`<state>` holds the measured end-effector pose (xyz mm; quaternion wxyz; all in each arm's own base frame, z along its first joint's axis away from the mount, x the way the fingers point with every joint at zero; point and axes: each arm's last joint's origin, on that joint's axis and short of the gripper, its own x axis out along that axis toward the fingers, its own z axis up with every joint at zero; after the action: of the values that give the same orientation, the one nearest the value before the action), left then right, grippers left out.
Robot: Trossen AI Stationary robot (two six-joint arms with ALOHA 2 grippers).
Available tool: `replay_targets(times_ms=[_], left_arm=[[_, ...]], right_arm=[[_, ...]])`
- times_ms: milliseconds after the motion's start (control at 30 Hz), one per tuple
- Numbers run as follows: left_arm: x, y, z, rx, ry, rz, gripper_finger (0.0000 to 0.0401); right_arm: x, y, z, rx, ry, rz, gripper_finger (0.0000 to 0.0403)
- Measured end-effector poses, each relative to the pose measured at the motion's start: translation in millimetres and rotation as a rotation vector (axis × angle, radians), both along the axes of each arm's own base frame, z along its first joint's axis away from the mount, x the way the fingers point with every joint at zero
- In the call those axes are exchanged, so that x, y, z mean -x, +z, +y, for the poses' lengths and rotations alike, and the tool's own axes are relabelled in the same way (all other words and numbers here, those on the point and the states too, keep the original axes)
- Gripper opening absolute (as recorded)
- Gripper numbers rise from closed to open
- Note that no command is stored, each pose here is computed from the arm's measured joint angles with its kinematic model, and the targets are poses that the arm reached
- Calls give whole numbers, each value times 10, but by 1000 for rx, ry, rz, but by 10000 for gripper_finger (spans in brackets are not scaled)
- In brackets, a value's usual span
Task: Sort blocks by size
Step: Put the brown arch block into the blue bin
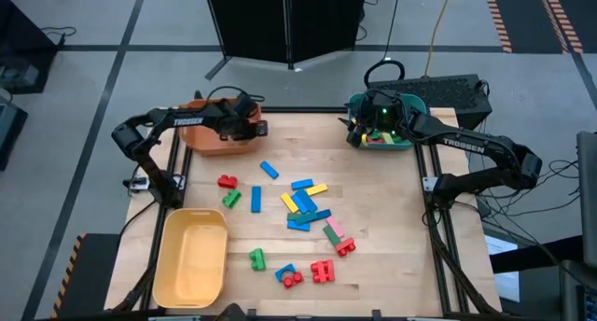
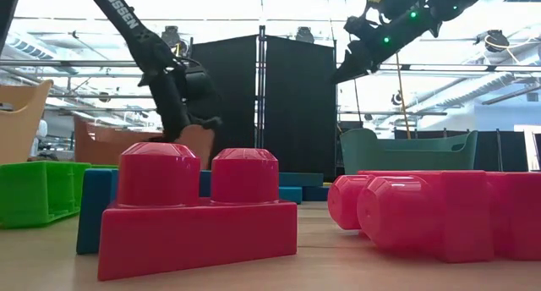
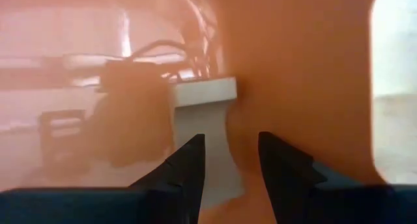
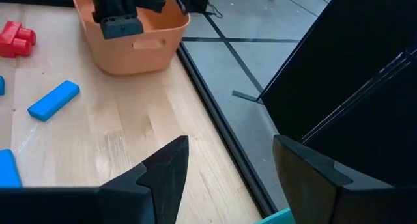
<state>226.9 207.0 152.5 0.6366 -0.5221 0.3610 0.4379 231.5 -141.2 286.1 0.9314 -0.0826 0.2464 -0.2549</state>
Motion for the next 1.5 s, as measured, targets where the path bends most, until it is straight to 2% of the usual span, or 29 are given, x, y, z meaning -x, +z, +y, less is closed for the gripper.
replay_targets(times_ms=[133, 267, 467, 633, 700, 833, 1000, 1233, 1500], left_arm=[[-182, 39, -45, 8, -62, -158, 141], [-309, 181, -38, -20, -94, -209, 141], [-311, 245, -3, -86, -52, -124, 141], [-333, 251, -23, -115, -84, -114, 141], [-369, 260, -48, -151, -150, -114, 141], [-437, 272, -107, -259, -360, -82, 141], [-474, 260, -133, -336, -437, -28, 141], [-539, 29, -99, -293, -492, -14, 141], [-547, -65, -89, -283, -516, 17, 140]], right_arm=[[0, 0, 0, 9, 5, 6, 210], [-1, 0, 1, 9, 7, 6, 210], [-1, 0, 1, 8, 8, 5, 210], [-1, 0, 2, 4, 8, 3, 210], [-1, 0, 2, 3, 7, 2, 210], [-1, 0, 2, 3, 7, 2, 210], [-1, 0, 2, 1, 6, 1, 210], [-8, 8, 15, -14, 4, -3, 210], [-26, 241, 13, 16, 15, 5, 210]])
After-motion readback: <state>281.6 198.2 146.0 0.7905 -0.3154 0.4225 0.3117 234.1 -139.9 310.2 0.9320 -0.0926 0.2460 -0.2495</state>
